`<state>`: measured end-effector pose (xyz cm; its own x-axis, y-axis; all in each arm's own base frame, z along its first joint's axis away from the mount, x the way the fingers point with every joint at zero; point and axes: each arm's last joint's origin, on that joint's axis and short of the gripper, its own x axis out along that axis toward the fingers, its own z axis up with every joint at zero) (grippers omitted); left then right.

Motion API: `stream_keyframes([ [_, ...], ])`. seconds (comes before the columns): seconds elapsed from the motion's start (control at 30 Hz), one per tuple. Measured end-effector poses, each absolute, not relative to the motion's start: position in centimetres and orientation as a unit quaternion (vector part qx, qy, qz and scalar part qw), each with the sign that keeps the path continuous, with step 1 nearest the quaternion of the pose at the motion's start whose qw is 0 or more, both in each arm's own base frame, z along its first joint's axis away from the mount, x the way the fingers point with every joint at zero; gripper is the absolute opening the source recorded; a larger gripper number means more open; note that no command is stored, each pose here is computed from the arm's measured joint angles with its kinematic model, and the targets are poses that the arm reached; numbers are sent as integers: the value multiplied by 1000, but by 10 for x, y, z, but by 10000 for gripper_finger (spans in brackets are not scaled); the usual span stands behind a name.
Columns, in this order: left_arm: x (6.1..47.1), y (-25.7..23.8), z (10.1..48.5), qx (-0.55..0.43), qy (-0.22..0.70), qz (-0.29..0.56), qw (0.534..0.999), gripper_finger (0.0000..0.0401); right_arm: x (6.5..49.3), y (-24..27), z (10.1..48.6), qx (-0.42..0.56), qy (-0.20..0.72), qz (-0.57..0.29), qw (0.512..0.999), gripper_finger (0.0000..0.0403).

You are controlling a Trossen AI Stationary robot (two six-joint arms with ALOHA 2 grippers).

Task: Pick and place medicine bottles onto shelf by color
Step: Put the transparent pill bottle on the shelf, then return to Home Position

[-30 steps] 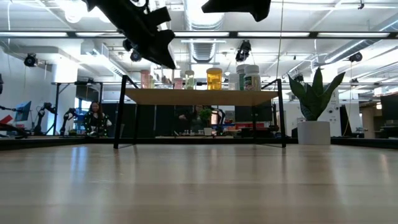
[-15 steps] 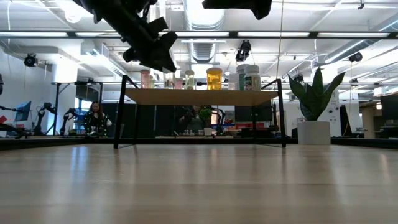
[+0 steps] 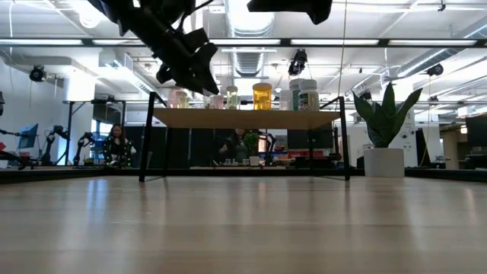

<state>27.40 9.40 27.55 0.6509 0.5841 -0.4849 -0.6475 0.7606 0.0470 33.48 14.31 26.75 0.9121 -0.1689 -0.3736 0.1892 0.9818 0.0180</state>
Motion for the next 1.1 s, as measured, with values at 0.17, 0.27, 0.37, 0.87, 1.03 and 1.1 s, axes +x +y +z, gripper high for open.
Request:
stream_keyframes([
  [0.17,277,99,272,-58,246,345,904,142,335,143,267,27,189,-91,977,247],
  [0.27,279,102,270,-59,243,349,903,142,335,143,267,28,189,-92,977,247],
  [0.37,279,102,270,-58,242,348,904,142,335,143,267,27,190,-92,977,247],
  [0.87,278,101,275,-54,238,340,908,188,335,143,267,28,189,-92,977,247],
  [1.03,277,100,278,-57,235,341,908,227,335,143,267,28,189,-92,977,247],
  [1.1,275,100,280,-58,232,341,909,236,335,143,267,28,189,-92,977,247],
])
